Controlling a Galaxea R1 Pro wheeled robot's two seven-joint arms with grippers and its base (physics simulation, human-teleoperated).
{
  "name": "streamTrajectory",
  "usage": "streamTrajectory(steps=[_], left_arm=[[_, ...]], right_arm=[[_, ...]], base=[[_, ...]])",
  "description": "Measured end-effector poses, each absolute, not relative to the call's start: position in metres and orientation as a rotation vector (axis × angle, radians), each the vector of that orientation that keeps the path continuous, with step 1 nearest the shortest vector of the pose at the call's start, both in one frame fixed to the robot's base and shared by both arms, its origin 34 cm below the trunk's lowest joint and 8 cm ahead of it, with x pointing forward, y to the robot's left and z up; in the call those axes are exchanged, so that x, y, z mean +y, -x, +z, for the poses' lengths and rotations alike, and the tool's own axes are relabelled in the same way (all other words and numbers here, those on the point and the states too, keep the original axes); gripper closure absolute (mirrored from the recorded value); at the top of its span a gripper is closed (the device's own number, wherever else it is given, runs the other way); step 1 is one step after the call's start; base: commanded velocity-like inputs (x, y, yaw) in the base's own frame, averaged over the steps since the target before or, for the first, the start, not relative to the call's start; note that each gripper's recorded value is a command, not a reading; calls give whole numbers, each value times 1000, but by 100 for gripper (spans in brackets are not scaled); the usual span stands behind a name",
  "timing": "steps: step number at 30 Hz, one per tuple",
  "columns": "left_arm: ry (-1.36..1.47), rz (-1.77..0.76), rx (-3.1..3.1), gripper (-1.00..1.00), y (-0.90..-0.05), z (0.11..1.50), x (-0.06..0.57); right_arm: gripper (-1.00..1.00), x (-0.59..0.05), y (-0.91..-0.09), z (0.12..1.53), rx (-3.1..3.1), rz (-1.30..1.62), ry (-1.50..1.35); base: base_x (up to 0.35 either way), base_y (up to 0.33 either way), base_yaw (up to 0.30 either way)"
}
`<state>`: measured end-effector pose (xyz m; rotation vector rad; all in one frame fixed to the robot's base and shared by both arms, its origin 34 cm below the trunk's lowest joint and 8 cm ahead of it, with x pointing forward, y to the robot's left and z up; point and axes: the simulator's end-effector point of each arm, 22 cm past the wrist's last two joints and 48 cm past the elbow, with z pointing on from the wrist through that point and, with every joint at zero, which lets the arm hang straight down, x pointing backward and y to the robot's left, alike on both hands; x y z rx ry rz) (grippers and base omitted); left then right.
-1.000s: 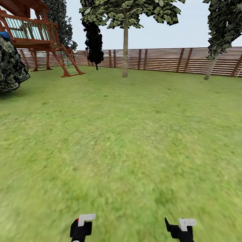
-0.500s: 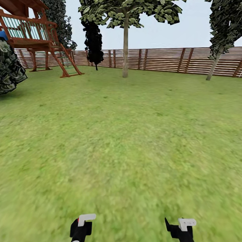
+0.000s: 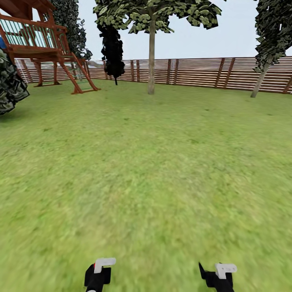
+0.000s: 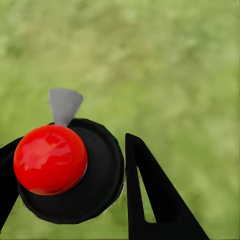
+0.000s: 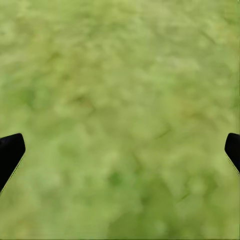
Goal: In the garden, pick up the pesticide atomizer on the floor and spray pesticide onto both trees until each tree trunk is fully covered.
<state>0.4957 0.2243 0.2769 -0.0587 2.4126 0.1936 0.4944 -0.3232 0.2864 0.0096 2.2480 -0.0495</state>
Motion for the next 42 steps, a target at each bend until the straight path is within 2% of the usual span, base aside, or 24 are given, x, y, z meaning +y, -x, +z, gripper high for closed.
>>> streamTrajectory(steps=[42], left_arm=[[59,194,2413,100,-496,277,224]], right_arm=[[-100,-323,-495,286,2248,-49,-9]], base=[[339,0,0]])
